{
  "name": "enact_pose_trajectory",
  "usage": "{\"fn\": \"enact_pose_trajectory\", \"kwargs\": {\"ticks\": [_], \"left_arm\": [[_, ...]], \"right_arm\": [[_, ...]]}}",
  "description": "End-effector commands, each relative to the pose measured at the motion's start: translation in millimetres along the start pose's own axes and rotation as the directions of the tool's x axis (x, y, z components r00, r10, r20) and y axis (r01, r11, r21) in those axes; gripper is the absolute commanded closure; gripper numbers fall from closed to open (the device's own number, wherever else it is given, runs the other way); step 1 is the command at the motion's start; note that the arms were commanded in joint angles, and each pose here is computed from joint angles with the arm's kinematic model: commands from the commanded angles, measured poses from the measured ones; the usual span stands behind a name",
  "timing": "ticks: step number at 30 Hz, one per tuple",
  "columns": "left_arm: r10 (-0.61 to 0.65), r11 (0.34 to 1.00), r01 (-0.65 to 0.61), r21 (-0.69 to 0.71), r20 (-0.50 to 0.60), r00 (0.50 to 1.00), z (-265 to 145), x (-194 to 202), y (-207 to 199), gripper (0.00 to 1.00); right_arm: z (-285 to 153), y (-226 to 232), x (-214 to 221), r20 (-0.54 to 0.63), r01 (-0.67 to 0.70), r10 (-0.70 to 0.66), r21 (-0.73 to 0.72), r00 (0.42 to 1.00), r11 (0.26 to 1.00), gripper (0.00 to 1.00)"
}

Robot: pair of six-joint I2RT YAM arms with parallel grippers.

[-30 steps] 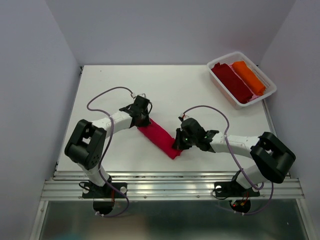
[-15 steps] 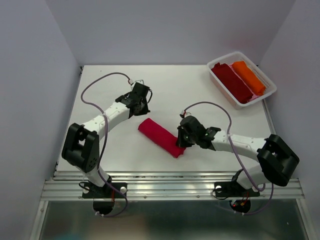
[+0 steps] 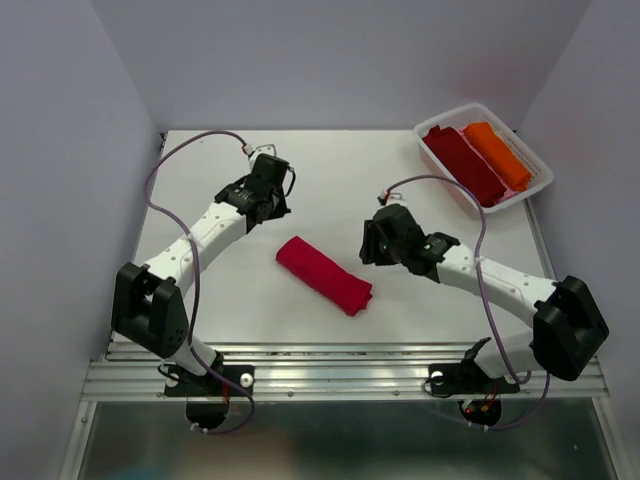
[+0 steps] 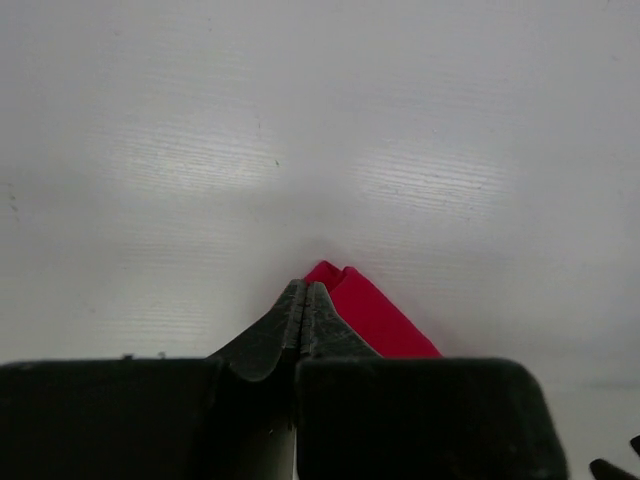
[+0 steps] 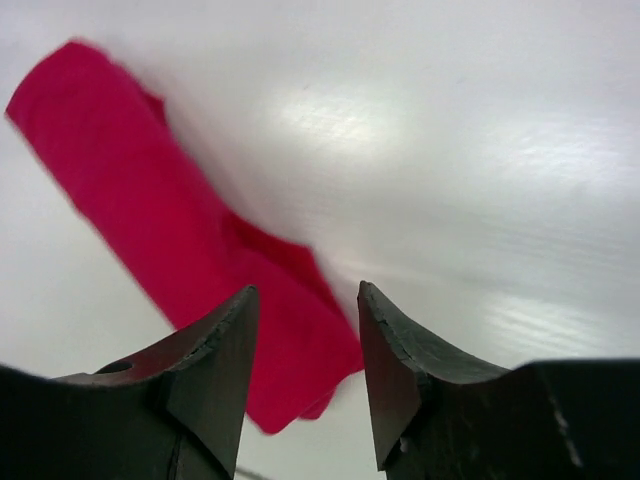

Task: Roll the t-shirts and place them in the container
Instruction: Move the bin to the center of the board.

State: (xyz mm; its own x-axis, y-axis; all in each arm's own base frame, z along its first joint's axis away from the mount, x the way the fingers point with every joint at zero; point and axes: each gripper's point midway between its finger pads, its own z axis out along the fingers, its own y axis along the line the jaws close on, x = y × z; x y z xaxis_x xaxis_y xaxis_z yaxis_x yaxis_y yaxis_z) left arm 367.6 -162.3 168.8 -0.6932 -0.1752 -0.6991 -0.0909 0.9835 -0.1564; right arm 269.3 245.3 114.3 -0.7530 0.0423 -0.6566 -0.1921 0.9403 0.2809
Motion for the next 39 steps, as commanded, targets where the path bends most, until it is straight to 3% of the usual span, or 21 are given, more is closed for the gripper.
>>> {"fn": "enact_pose_trajectory", "kwargs": {"ticks": [1,11,16,23,29,35,39], "left_arm": [[-0.004,1.000,0.005,-0.024,0.035,0.999,-10,-10,15,0.94],[-0.011,1.000,0.011,0.013,0.039,0.999,-15,-9,17,0.93],[-0.008,1.000,0.007,0.026,0.032,0.999,-16,-7,17,0.91],[-0.012,0.998,0.009,0.063,0.038,0.999,-19,-10,11,0.79],[-0.011,0.997,0.009,0.081,0.026,1.000,-20,-9,9,0.67],[-0.015,0.997,0.012,0.078,0.032,0.999,-26,-6,14,0.55],[-0.020,0.997,0.017,0.073,0.038,0.999,-30,-5,18,0.52]], "right_arm": [[-4,-38,-65,0.144,-0.034,0.016,0.127,0.989,0.991,0.46],[2,-123,-158,0.289,-0.166,0.071,0.317,0.955,0.934,0.25],[3,-158,-193,0.344,-0.240,0.114,0.349,0.932,0.906,0.20],[7,-204,-243,0.423,-0.318,0.128,0.417,0.897,0.852,0.18],[41,-224,-282,0.426,-0.275,0.044,0.499,0.904,0.822,0.17],[83,-250,-293,0.386,-0.237,0.014,0.537,0.922,0.810,0.15],[116,-242,-291,0.328,-0.167,0.001,0.479,0.945,0.862,0.17]]}}
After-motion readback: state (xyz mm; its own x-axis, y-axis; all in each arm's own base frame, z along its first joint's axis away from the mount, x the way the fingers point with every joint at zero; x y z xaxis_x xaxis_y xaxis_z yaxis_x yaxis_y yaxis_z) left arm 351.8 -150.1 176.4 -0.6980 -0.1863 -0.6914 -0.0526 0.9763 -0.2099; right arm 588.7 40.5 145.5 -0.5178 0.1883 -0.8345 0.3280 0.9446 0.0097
